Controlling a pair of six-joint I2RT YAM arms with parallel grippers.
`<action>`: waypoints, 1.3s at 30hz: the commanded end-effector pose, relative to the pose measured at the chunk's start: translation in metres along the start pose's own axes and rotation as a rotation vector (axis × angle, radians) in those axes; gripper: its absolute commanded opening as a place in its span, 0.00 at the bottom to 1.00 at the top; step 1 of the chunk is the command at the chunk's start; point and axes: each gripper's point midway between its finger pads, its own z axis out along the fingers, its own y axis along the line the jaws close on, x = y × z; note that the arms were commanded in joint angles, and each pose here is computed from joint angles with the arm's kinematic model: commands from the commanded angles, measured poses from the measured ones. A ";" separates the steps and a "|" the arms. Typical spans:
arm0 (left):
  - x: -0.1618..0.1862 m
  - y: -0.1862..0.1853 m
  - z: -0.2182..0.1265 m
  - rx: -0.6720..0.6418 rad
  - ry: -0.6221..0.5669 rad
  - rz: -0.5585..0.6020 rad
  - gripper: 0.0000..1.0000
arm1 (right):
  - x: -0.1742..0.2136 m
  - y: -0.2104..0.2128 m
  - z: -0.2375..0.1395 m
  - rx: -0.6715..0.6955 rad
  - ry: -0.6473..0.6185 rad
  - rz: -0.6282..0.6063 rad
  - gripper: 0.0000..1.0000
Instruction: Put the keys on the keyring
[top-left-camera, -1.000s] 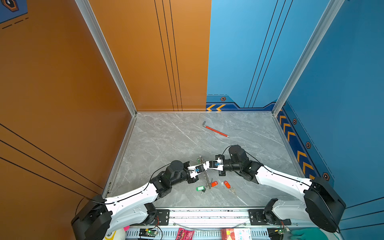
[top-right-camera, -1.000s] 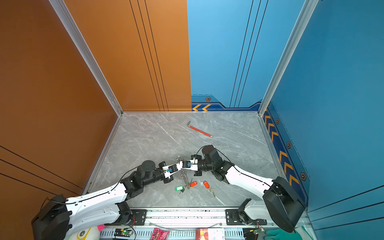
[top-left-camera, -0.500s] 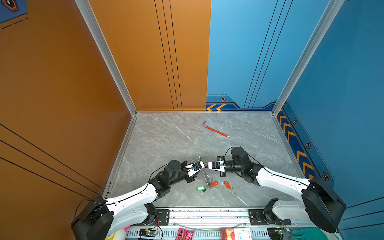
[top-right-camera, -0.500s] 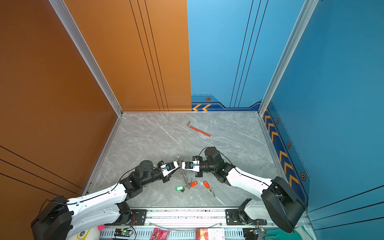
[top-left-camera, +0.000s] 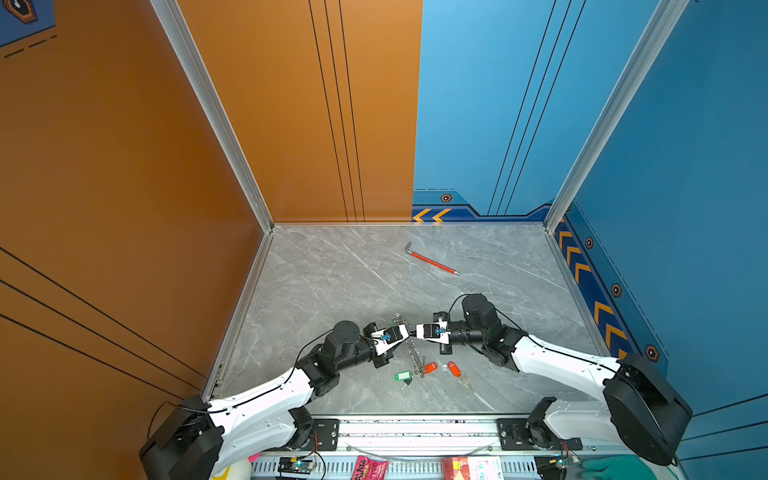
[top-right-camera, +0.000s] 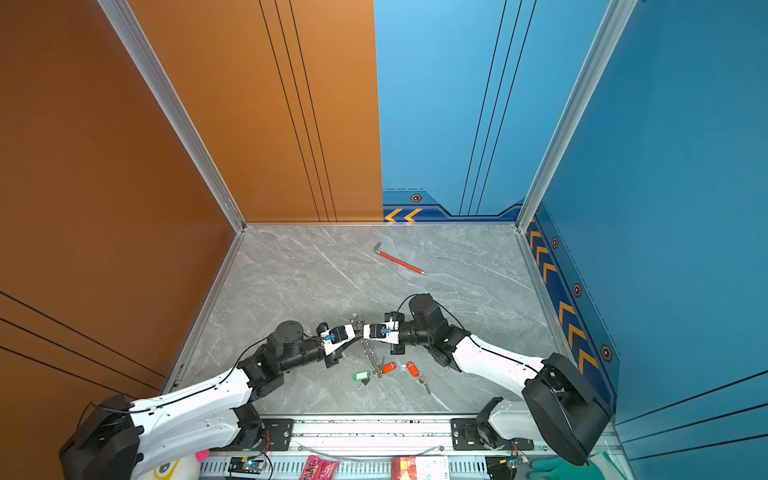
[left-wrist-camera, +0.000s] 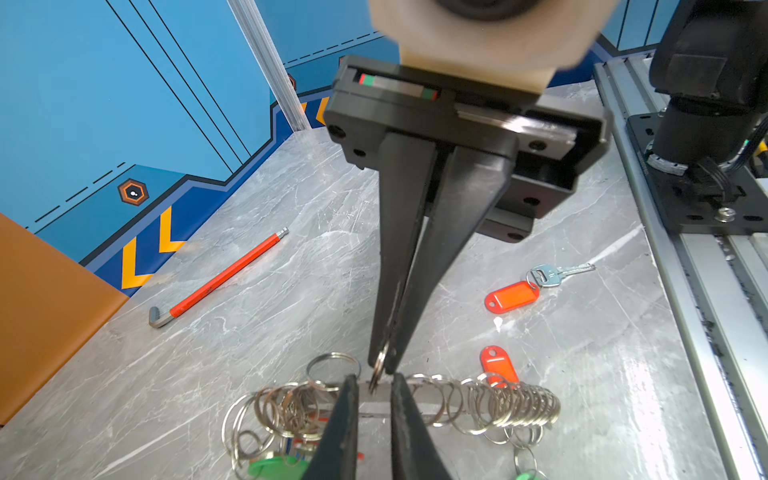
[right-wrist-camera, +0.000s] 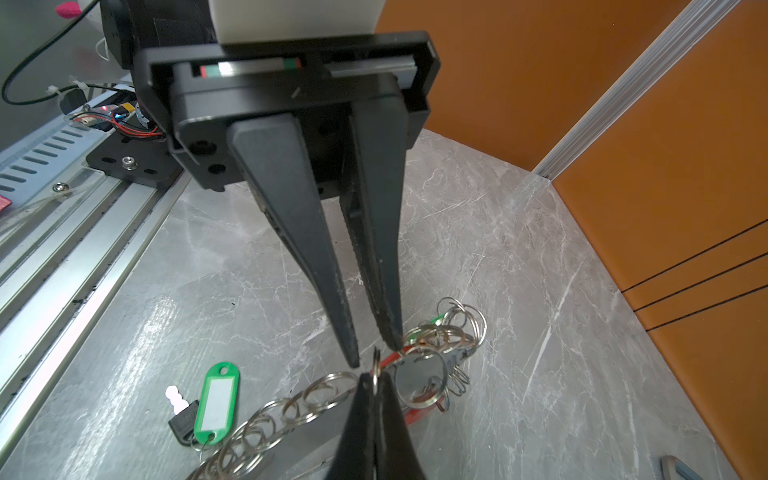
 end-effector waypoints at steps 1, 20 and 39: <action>0.002 -0.004 0.001 0.025 -0.008 -0.009 0.15 | -0.006 -0.002 -0.001 0.011 -0.001 -0.024 0.00; 0.005 0.001 0.005 0.004 0.019 -0.012 0.00 | -0.012 -0.001 0.001 0.009 0.002 -0.033 0.00; 0.006 0.004 0.004 -0.012 0.022 -0.011 0.00 | 0.003 -0.001 -0.004 -0.002 0.031 0.031 0.11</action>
